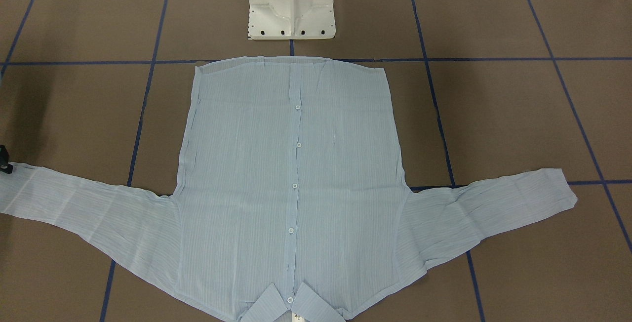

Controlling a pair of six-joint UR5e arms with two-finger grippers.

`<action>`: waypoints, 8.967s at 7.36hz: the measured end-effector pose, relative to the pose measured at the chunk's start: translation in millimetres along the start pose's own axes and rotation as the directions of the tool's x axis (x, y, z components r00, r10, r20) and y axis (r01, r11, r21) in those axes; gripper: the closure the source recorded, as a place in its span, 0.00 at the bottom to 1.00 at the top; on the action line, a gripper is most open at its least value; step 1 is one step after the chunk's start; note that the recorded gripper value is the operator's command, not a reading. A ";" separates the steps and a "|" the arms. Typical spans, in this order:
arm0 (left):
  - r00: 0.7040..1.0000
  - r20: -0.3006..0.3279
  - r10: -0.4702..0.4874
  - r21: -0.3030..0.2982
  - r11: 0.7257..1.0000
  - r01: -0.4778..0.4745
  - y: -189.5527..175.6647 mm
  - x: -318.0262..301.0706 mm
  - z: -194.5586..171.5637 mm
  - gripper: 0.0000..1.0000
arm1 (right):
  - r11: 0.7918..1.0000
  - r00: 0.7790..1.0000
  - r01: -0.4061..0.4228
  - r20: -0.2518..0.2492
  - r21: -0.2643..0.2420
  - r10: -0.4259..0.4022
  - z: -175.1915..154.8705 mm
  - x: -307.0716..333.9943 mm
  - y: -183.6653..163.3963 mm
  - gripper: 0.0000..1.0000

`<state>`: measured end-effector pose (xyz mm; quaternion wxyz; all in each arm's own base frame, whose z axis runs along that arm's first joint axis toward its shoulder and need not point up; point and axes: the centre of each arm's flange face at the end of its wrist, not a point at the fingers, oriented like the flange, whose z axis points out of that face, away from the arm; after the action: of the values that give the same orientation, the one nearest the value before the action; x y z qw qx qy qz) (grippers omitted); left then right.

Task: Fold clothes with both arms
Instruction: 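Lower the right gripper to the cuff of the sleeve nearest it and grasp, then carry the held sleeve across the shirt toward the collar with the right gripper, then release the sleeve and raise the right gripper while the left gripper grasps the other cuff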

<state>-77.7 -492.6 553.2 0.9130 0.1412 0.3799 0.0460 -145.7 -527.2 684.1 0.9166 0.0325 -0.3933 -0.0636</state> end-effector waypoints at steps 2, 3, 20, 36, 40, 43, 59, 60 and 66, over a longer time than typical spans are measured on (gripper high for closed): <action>1.000 0.000 -0.001 0.000 1.000 0.001 -0.3 -0.2 0.1 0.00 | 1.000 1.000 -0.003 -0.002 0.000 0.003 -0.1 0.5 -0.2 0.89; 1.000 0.000 -0.001 0.000 1.000 0.001 -0.4 -0.3 0.3 0.00 | 1.000 1.000 -0.004 -0.003 -0.001 0.004 -0.2 0.1 -1.0 0.98; 0.998 0.036 -0.058 -0.025 0.998 0.059 4.9 -16.7 14.0 0.00 | 0.980 0.969 0.153 0.174 0.129 -0.174 -146.4 -609.1 -209.7 1.00; 0.986 0.037 -0.165 0.040 0.986 0.163 1.6 -35.6 47.8 0.00 | 0.966 0.989 0.085 0.100 0.244 -0.113 -77.2 -746.6 -165.6 0.00; 0.921 -0.058 -0.385 0.067 0.919 0.388 13.7 62.7 126.7 0.02 | 0.994 1.000 -0.013 0.000 0.111 0.013 -140.4 -609.6 -172.2 0.00; 0.870 -0.034 -0.491 0.093 0.866 0.492 33.7 118.6 192.2 0.14 | 0.996 0.995 0.064 -0.079 0.066 -0.059 -172.7 -489.6 -148.2 0.00; 0.857 0.048 -0.513 0.191 0.847 0.497 12.4 117.4 278.9 0.45 | 0.993 0.990 0.108 -0.091 0.039 -0.104 -173.7 -409.2 -121.7 0.00; 0.857 0.049 -0.512 0.190 0.847 0.496 12.6 118.1 279.3 0.54 | 0.993 0.990 0.108 -0.091 0.039 -0.104 -173.7 -409.1 -121.7 0.00; 0.859 0.047 -0.510 0.182 0.850 0.495 12.9 120.5 279.4 1.00 | 0.994 0.990 0.107 -0.092 0.039 -0.103 -173.8 -407.6 -121.4 0.00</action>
<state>205.2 -519.5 662.6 0.8952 0.1135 0.3630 -0.2323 -308.9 -587.9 258.9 0.9279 0.0762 -0.3507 -0.1013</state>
